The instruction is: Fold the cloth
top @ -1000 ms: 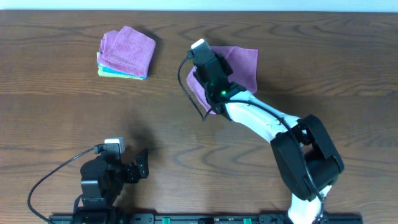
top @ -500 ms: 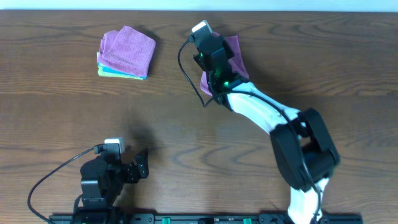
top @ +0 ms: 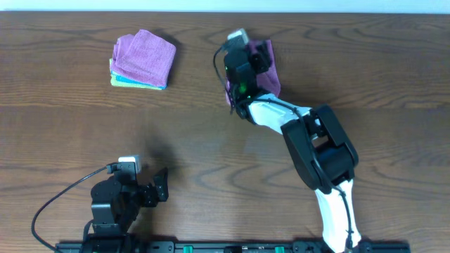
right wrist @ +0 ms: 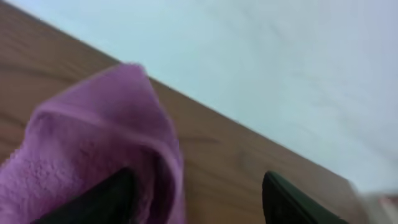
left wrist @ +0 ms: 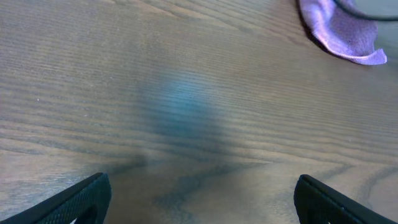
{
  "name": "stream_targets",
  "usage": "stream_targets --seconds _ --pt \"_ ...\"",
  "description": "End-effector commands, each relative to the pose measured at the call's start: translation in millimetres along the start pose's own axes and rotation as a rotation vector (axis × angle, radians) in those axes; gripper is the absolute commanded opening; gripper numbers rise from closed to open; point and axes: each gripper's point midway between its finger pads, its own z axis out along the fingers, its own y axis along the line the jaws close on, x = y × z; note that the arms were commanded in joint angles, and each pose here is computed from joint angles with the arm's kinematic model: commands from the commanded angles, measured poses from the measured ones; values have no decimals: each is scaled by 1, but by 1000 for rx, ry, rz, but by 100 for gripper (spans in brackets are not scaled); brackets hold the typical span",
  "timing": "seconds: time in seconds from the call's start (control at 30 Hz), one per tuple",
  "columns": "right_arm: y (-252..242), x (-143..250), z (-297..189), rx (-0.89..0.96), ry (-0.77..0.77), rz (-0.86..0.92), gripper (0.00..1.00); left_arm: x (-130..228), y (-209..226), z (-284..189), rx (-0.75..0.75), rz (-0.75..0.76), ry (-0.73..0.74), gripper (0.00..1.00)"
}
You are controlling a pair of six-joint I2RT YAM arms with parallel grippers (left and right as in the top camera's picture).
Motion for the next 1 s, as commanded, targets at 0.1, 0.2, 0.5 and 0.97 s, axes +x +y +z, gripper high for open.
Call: stream_targets --seconds 0.1,0.2,0.5,0.97 --pt "-24 -45 -67 -76 60 84 84 -8 -6 -4 22 1 -18 95" --pt "-24 -50 -100 -249 123 203 99 -8 -7 -4 26 1 -17 95" --pt "-53 36 -149 -346 703 736 95 -8 -10 -4 45 -2 -14 95" --pt "-46 120 -136 -275 1153 1157 86 -7 -11 -5 52 -76 -9 95"
